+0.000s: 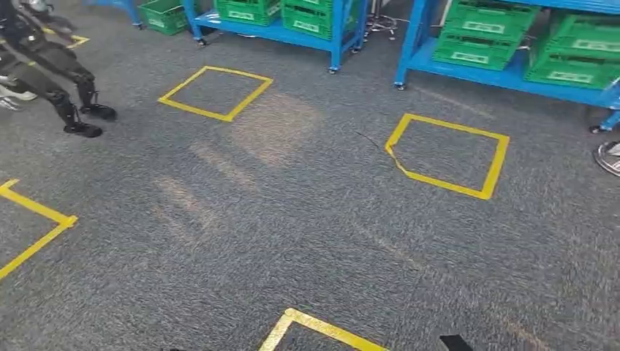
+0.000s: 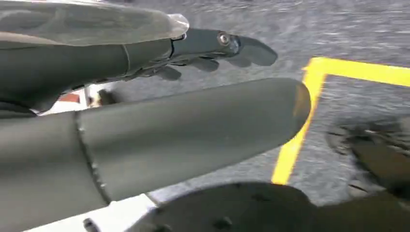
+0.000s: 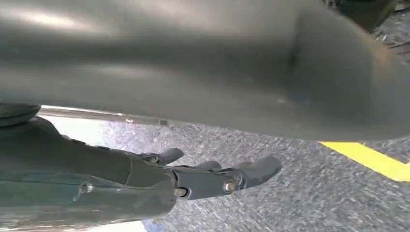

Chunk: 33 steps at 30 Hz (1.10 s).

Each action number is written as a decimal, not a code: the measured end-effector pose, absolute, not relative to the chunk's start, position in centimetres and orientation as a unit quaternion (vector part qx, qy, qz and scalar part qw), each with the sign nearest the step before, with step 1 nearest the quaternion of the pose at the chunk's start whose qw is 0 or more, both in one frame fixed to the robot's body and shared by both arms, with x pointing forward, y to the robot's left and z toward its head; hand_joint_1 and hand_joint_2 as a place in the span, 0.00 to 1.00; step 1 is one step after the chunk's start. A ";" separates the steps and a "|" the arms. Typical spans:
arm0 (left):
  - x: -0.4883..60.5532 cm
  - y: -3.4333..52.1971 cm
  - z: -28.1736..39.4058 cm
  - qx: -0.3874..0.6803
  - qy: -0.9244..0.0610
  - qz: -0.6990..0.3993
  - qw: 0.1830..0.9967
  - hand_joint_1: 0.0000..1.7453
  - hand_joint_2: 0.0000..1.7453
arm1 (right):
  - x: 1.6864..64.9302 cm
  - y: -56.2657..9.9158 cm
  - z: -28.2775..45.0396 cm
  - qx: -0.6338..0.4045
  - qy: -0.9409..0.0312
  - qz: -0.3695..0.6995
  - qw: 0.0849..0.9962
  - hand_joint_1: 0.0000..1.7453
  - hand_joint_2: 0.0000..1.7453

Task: Take the parts from the cabinet and place them on the table.

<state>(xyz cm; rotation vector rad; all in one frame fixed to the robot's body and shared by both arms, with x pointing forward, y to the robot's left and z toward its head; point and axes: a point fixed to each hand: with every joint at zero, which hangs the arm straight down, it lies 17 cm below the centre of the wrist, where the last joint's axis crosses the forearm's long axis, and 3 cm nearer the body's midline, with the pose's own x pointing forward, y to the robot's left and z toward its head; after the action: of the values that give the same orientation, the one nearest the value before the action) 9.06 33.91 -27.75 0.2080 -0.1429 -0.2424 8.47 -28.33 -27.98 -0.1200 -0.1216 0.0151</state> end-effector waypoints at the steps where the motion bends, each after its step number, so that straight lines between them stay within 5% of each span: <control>1: 9.3 33.8 -27.7 0.104 -0.075 -0.122 0.984 0.00 0.00 | 8.5 -28.4 -28.0 -0.062 -0.062 0.008 0.996 0.00 0.00; 33: 8.0 31.6 -28.0 0.080 -0.041 -0.110 0.990 0.00 0.00 | 8.2 -29.6 -28.0 -0.076 -0.052 0.025 0.995 0.00 0.00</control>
<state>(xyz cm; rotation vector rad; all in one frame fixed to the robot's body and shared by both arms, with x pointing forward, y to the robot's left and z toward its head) 7.96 31.58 -27.97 0.1605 -0.0820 -0.2210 8.18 -29.58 -28.03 -0.1524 -0.1051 0.0502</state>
